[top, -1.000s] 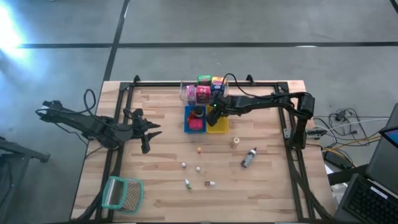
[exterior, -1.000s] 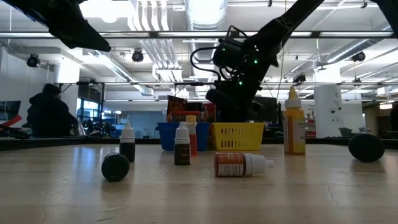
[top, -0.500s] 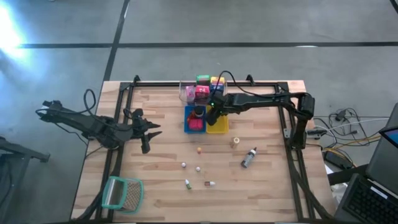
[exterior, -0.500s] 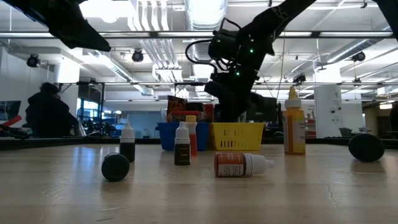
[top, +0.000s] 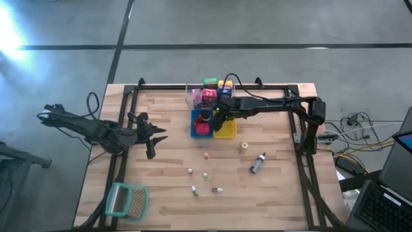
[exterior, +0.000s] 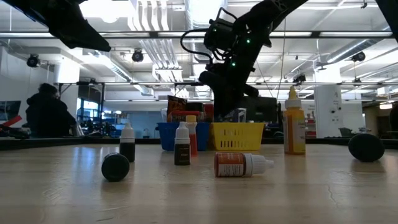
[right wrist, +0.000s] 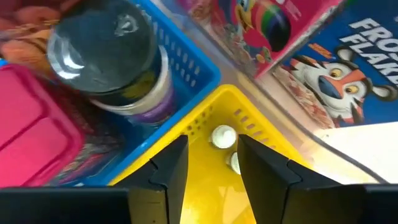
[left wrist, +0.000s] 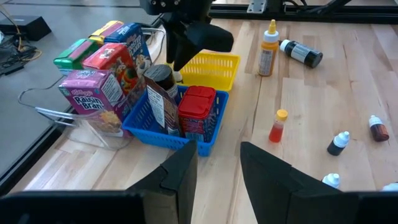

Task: Pick & Place Kitchen Items
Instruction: Put the small orange food coloring bottle into the yellow bin

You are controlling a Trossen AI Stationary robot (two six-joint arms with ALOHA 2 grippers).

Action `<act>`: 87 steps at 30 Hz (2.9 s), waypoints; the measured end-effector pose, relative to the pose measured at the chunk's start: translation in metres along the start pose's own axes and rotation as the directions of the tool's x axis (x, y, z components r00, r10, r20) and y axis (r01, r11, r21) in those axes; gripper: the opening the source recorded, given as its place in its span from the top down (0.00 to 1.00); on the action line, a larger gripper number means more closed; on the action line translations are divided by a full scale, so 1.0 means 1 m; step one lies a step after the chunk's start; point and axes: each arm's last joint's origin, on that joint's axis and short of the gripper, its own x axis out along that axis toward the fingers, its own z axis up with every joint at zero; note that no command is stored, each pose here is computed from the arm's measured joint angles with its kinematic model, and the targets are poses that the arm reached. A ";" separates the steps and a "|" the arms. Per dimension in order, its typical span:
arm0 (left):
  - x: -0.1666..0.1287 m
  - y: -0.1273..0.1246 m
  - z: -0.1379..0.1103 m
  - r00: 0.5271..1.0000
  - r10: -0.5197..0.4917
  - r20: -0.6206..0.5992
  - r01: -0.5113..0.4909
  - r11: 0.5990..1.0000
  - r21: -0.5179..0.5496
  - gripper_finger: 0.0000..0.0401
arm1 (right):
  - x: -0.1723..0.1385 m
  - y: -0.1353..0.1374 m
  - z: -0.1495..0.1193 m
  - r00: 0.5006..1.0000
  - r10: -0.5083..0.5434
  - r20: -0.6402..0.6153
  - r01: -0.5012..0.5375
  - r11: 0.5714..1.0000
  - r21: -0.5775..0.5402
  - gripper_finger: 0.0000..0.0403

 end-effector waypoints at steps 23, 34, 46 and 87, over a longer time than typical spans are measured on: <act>0.000 0.000 0.000 1.000 0.000 0.001 0.000 1.000 0.000 0.68 | -0.064 0.035 -0.003 0.990 0.004 0.142 0.013 0.993 -0.117 0.77; 0.000 0.000 0.000 1.000 0.000 0.000 0.000 1.000 0.000 0.68 | -0.102 0.055 -0.014 0.973 0.102 0.209 -0.064 0.981 -0.181 0.84; 0.000 0.000 0.000 1.000 0.000 0.000 0.000 1.000 0.000 0.68 | -0.122 0.075 -0.030 0.959 0.122 0.255 -0.058 0.968 -0.244 0.85; 0.000 0.000 0.000 1.000 0.000 0.000 0.000 1.000 0.000 0.68 | -0.166 0.062 -0.034 0.934 0.293 0.205 -0.192 0.894 -0.405 0.85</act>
